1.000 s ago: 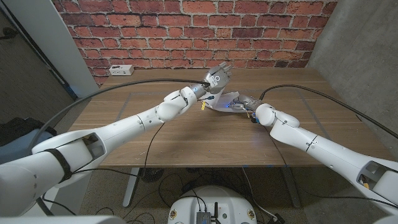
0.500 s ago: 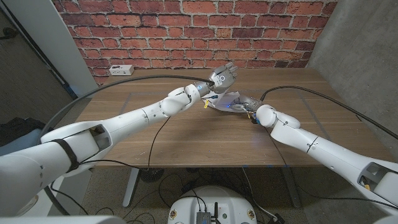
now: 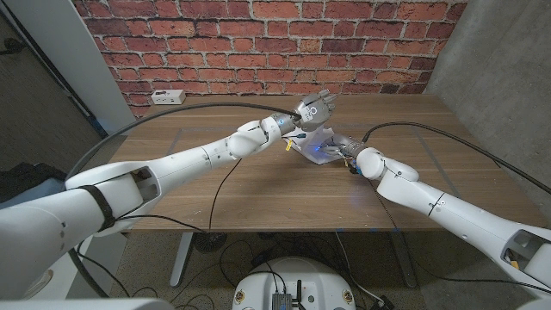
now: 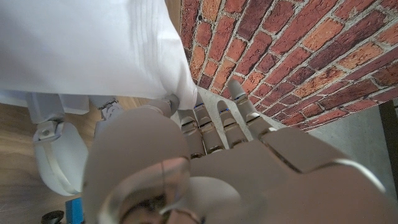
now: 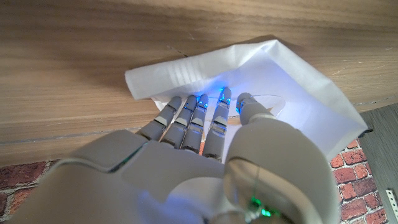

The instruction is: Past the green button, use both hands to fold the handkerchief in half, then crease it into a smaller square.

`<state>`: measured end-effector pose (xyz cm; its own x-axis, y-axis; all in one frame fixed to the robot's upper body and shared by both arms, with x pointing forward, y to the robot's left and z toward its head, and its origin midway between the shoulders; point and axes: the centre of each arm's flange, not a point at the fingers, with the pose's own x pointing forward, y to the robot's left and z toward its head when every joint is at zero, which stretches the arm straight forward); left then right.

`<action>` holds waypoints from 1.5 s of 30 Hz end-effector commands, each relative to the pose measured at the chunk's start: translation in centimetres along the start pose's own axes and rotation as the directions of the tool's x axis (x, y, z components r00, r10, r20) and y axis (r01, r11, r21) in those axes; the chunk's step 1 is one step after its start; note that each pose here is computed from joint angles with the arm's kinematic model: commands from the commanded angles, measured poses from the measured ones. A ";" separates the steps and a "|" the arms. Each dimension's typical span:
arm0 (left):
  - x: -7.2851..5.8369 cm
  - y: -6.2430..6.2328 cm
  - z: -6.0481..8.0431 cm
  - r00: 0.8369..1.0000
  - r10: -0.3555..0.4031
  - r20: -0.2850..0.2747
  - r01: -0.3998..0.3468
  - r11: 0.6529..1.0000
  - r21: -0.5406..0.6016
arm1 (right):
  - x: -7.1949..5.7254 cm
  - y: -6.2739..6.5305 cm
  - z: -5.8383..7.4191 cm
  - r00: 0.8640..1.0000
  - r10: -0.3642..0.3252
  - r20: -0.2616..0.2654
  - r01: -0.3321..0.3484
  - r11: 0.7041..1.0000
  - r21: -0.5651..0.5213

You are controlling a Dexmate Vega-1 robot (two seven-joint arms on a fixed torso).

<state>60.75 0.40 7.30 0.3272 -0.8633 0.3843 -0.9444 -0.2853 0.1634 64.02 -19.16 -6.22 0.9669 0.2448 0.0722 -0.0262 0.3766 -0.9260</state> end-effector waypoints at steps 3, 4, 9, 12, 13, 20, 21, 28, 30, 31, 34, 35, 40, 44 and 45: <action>0.9 -0.2 1.2 0.999 0.045 0.030 -0.045 0.999 -0.006 | -0.3 0.1 -0.4 1.000 -0.002 -0.005 0.002 1.000 0.009; 1.0 -0.3 1.2 0.998 0.049 0.031 -0.049 0.999 -0.006 | -0.3 0.1 -0.5 1.000 -0.001 -0.007 0.001 1.000 0.012; 1.3 -0.6 1.5 0.997 0.079 0.027 -0.079 0.997 0.002 | -0.3 0.1 -0.6 1.000 0.000 -0.009 0.000 1.000 0.015; 1.6 -0.8 1.8 0.996 0.085 0.027 -0.085 0.996 0.002 | -0.3 0.1 -0.7 1.000 0.000 -0.011 0.000 1.000 0.016; 1.6 -0.8 1.9 0.996 0.088 0.027 -0.088 0.996 -0.001 | -0.3 0.1 -0.7 1.000 0.001 -0.011 -0.001 1.000 0.016; 2.0 -1.1 2.3 0.994 0.102 0.025 -0.102 0.994 -0.025 | -0.3 0.0 -0.8 1.000 0.000 -0.016 0.000 1.000 0.017; 2.1 -1.1 2.4 0.994 0.104 0.025 -0.104 0.994 -0.024 | -0.3 0.0 -0.8 1.000 0.000 -0.016 0.001 1.000 0.017; 2.2 -1.2 2.6 0.991 0.130 0.014 -0.129 0.990 -0.048 | -0.3 -0.1 -0.8 1.000 0.001 -0.016 -0.001 1.000 0.016; 2.2 -1.2 2.7 0.990 0.141 0.013 -0.141 0.989 -0.042 | -0.3 -0.1 -0.8 1.000 0.001 -0.016 0.000 1.000 0.016; 2.2 -1.1 2.8 0.989 0.147 0.011 -0.147 0.988 -0.041 | -0.3 -0.1 -0.8 1.000 0.001 -0.016 0.000 1.000 0.017; 2.1 -1.0 2.9 0.987 0.158 0.009 -0.157 0.987 -0.036 | -0.3 -0.1 -0.8 1.000 0.000 -0.015 0.000 1.000 0.015; 2.1 -1.0 2.9 0.987 0.159 0.008 -0.158 0.987 -0.035 | -0.3 -0.1 -0.8 1.000 0.000 -0.015 0.000 1.000 0.015; 1.9 -1.0 2.8 0.986 0.169 -0.001 -0.169 0.985 -0.039 | -0.3 -0.1 -0.7 1.000 -0.001 -0.015 0.001 1.000 0.014; 1.8 -0.7 2.7 0.983 0.182 -0.014 -0.183 0.982 -0.044 | -0.4 -0.2 -0.7 1.000 -0.001 -0.015 0.002 1.000 0.011; 1.7 -0.6 2.7 0.983 0.185 -0.019 -0.186 0.982 -0.045 | -0.4 -0.2 -0.7 1.000 -0.002 -0.013 0.002 1.000 0.011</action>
<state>62.27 -2.13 5.47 0.1792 -0.8984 0.4010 -0.9814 -0.1349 0.1365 63.89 -19.91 -6.45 0.9702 0.2327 0.0676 -0.0297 0.3911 -0.9198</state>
